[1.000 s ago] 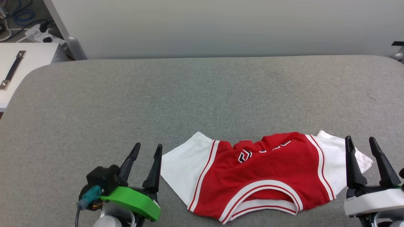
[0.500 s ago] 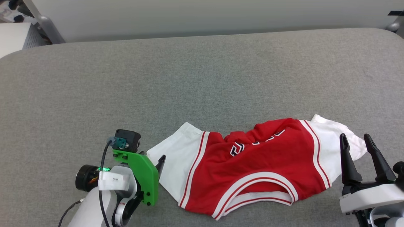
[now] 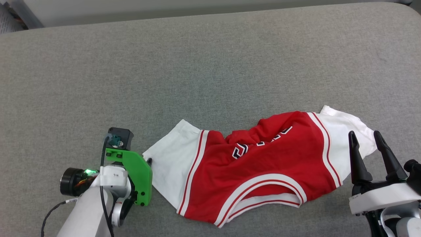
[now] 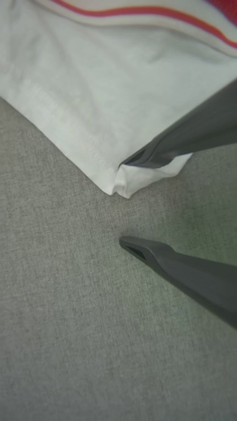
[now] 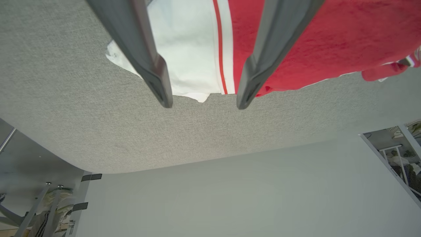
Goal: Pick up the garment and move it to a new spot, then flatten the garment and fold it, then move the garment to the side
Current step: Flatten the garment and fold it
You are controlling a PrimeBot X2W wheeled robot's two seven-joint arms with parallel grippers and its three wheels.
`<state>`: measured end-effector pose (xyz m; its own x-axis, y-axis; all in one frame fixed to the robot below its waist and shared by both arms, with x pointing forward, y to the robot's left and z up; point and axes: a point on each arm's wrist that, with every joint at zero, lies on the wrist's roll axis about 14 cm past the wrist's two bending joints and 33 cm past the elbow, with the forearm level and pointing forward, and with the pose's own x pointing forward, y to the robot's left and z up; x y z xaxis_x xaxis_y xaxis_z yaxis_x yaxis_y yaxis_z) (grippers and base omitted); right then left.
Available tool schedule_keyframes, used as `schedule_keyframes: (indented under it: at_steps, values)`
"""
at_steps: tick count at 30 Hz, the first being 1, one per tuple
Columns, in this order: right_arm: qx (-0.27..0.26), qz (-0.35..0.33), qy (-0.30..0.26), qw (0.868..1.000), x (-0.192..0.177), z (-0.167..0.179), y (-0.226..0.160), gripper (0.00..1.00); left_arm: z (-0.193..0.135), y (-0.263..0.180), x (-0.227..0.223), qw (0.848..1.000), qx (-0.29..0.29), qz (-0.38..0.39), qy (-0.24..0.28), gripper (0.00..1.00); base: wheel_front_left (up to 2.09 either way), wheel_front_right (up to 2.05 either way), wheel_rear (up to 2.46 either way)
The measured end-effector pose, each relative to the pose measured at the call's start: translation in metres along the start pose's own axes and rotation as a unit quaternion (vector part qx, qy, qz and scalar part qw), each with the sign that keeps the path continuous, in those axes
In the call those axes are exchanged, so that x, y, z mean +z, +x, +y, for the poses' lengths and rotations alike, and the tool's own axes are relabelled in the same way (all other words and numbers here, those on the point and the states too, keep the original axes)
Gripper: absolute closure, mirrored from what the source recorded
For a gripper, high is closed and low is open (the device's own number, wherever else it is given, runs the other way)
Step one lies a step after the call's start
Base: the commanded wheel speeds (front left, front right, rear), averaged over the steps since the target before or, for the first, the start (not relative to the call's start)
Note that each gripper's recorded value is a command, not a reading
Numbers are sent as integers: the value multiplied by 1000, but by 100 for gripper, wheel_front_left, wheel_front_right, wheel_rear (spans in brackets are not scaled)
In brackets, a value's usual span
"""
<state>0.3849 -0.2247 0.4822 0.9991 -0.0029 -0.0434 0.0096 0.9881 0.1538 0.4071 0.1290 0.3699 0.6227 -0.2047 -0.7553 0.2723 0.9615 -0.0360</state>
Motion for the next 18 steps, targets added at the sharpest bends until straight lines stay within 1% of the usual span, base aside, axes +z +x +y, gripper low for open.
schedule_keyframes:
  at_steps: [1, 2, 3, 4, 8, 11, 14, 16, 18]
  values:
    - [-2, 2, 0, 1000, -2, -1, 0, 0, 0, 2, -3, 1000, -1, 9, 1, 0, 0, 0, 0]
    - [-3, 3, 0, 1000, -3, -2, 0, 0, -1, 4, -4, 1000, -2, 15, 1, 38, 0, 0, 0]
    - [-5, 5, -1, 1000, -4, -3, -1, 0, -2, 5, -6, 1000, -5, 22, 0, 90, 0, 0, 0]
    - [-6, 5, -2, 1000, -4, -4, -1, 0, -3, 5, -6, 1000, -7, 26, -2, 100, 0, 0, 0]
    - [-7, 7, -5, 1000, -4, -7, -2, 0, -9, 3, -3, 1000, -20, 17, -13, 100, 0, 0, 0]
    - [-7, 10, -14, 1000, -2, -12, -3, 0, -5, -3, 6, 999, -15, -13, -29, 100, 0, 0, 0]
    - [1, 37, -29, 999, -5, -14, -4, 0, 4, -13, 17, 996, -1, -53, -70, 100, 0, 0, 0]
    - [5, 58, -41, 997, -7, -17, -5, 0, 4, -22, 20, 994, -4, -66, -83, 100, 0, 0, 0]
    - [6, 95, -53, 994, -11, -23, -7, 0, 3, -32, 23, 992, -10, -82, -99, 100, 0, 0, 0]
